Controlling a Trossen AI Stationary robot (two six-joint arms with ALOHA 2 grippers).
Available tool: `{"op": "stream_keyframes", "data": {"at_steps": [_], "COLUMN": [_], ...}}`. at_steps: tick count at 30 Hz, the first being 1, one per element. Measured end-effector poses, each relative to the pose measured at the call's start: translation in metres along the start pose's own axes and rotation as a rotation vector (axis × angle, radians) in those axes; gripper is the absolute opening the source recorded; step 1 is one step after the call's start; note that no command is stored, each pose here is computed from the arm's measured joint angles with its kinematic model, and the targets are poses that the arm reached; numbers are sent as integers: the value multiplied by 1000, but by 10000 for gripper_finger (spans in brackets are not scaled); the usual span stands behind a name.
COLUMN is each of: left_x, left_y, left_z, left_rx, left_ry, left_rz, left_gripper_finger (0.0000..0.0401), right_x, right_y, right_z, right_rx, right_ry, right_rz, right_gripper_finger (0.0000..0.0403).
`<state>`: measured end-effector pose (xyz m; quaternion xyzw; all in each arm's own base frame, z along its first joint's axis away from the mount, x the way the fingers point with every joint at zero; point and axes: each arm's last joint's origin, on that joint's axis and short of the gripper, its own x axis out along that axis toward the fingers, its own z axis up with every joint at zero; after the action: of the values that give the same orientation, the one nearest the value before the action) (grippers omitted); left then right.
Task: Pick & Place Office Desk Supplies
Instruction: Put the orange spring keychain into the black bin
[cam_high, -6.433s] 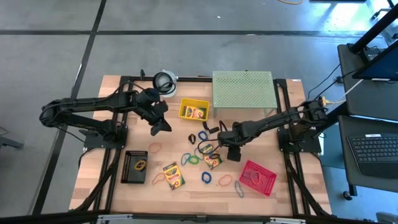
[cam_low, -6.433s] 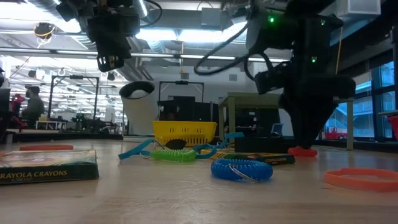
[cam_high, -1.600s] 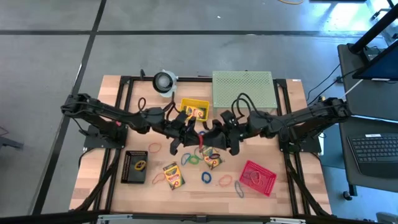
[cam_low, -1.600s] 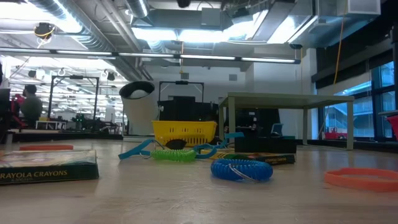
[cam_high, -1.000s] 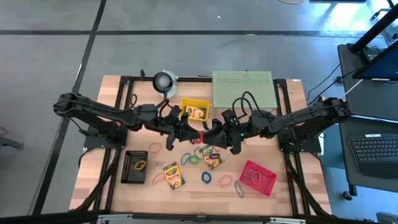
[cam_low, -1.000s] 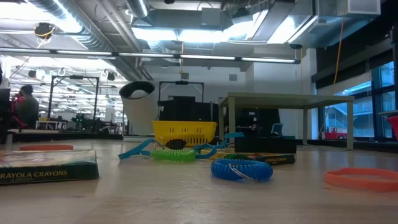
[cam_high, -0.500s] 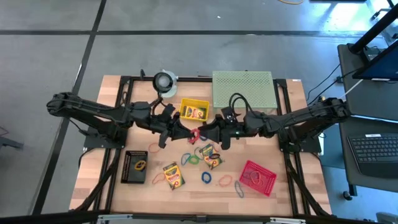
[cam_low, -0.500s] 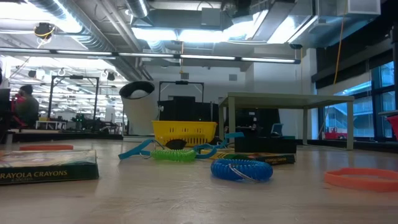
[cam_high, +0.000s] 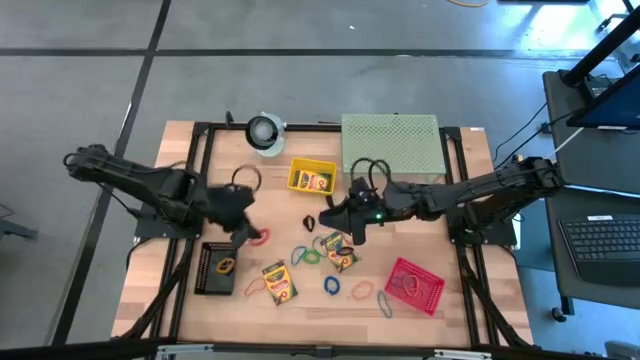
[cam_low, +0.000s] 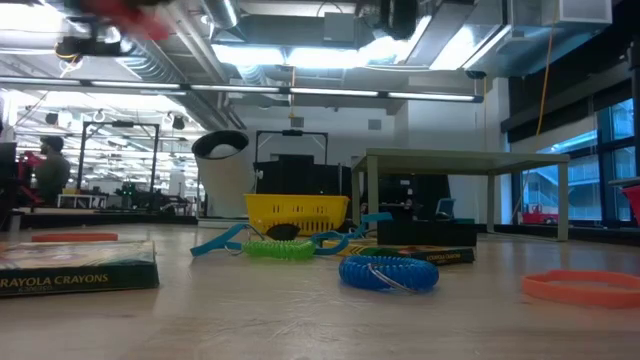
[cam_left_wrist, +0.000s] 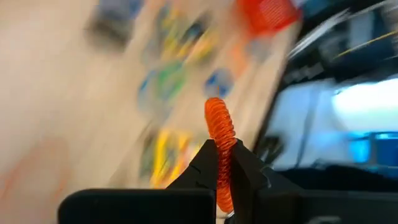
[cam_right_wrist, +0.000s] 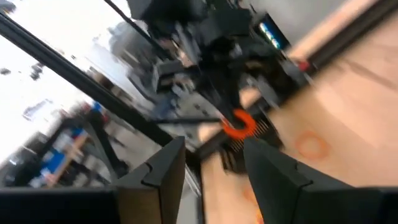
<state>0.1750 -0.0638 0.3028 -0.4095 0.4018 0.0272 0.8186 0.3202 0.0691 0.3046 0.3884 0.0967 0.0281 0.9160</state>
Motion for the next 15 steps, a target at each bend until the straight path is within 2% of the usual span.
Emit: {"op": "stream_keyframes", "data": {"at_steps": [4, 8, 15], "left_x": [9, 17, 44], "left_y": [7, 9, 7], "left_z": [-29, -50, -72], "left_rx": [-37, -33, -9], "left_ry": [191, 341, 476], "left_rz": [187, 316, 464], "left_gripper_finger": [10, 10, 10], "right_x": [-2, -3, -3], "right_y": [-9, -13, -16], "right_z": [-13, -20, -18], "right_rx": [-40, -117, -129], "right_ry": [119, 185, 185], "right_rz": [-108, -157, -168], "right_gripper_finger": [166, 166, 166]}}
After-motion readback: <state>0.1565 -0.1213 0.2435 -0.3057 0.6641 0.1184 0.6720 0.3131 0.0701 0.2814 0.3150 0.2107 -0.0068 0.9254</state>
